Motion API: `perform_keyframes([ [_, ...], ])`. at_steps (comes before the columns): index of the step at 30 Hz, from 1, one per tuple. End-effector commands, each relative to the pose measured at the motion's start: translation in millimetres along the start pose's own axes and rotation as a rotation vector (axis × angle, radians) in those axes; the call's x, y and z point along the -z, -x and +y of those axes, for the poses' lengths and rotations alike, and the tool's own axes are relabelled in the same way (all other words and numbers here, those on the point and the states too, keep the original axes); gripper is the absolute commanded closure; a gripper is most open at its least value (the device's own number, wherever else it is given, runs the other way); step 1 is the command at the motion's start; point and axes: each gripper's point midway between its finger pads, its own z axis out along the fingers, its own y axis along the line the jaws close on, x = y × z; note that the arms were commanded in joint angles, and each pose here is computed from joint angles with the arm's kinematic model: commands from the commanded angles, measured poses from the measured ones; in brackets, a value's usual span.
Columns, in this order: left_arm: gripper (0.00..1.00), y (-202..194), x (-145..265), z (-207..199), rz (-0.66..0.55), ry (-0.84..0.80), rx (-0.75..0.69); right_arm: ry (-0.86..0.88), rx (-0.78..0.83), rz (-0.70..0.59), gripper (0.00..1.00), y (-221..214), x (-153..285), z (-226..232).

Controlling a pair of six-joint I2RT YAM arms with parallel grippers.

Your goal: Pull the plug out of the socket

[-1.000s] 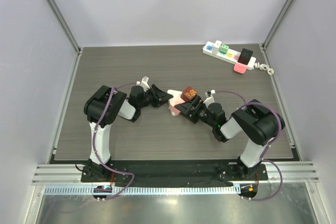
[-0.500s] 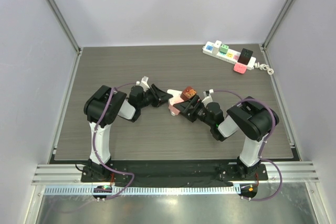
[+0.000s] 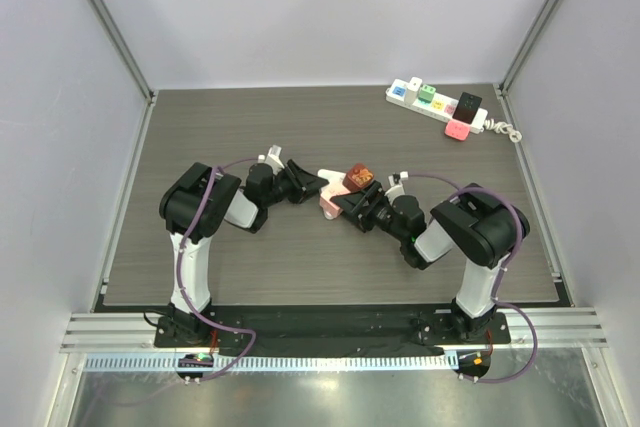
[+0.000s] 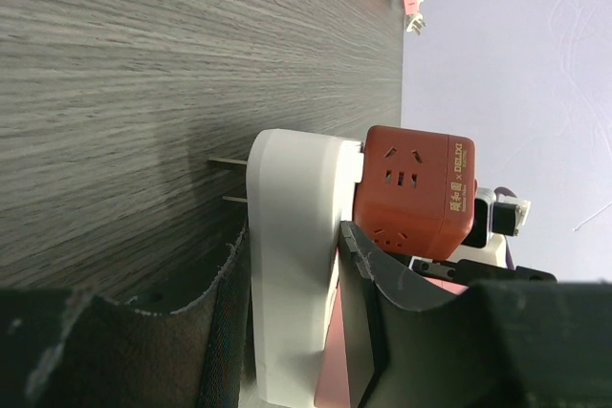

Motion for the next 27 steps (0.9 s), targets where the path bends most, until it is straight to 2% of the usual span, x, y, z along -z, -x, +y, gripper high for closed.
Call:
perform_keyframes([
  [1, 1.00, 1.8, 3.8, -1.1, -0.023, 0.006, -0.036, 0.138, 0.022, -0.084, 0.82, 15.5, -2.5, 31.9],
  [2, 1.00, 2.1, 3.9, -0.8, -0.026, 0.007, -0.035, 0.168, 0.010, -0.094, 0.92, 16.8, 0.4, 37.4],
  [4, 1.00, 2.2, 4.1, -0.8, -0.028, 0.006, -0.036, 0.180, 0.002, -0.094, 0.99, 15.7, 1.0, 35.3],
  [8, 1.00, 2.4, 3.8, 0.4, -0.031, 0.009, -0.035, 0.260, 0.011, -0.083, 0.99, 14.1, 3.1, 49.0],
  [27, 1.00, 3.3, 5.0, 0.8, -0.038, 0.014, -0.036, 0.357, 0.078, -0.091, 0.99, 18.0, 13.7, 82.8],
])
